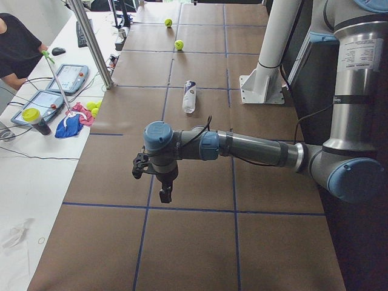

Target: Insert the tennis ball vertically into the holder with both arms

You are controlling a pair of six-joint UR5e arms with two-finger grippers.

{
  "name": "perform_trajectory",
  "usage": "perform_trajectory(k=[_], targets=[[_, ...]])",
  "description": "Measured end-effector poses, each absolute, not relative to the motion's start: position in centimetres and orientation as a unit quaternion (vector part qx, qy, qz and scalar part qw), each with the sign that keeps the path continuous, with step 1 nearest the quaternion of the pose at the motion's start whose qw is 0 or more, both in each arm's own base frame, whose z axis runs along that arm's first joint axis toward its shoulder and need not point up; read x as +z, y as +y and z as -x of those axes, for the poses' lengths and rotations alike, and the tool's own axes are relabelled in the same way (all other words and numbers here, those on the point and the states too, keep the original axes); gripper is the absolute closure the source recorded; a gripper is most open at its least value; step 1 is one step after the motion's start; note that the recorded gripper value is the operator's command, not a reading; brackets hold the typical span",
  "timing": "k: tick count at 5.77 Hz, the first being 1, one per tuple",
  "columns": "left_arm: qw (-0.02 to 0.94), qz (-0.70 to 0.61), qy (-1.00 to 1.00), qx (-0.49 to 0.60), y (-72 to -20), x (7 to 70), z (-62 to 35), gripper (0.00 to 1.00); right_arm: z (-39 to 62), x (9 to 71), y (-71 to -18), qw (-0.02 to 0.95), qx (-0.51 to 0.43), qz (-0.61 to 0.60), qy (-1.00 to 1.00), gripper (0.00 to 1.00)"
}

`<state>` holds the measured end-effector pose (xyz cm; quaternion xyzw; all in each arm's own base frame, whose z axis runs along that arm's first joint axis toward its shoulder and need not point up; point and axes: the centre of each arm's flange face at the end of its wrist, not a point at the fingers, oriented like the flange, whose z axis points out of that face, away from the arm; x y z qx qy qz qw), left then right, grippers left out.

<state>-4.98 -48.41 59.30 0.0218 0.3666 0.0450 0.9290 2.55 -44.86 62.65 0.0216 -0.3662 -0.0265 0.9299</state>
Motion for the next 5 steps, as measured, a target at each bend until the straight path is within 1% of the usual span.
perform_trajectory(k=[2,4,5], targets=[[0.909,-0.084,0.386,0.131,-49.7,55.8,-1.2,0.00,-2.5,62.7,-44.9,0.930,-0.025,-0.021,-0.366,0.00],[0.867,-0.170,0.405,0.237,-50.4,48.1,-9.2,0.00,-2.4,62.6,-45.0,0.930,-0.025,-0.021,-0.366,0.00],[0.843,-0.203,0.415,0.276,-50.6,43.1,-13.3,0.00,-2.4,62.6,-45.0,0.930,-0.025,-0.021,-0.366,0.00]])
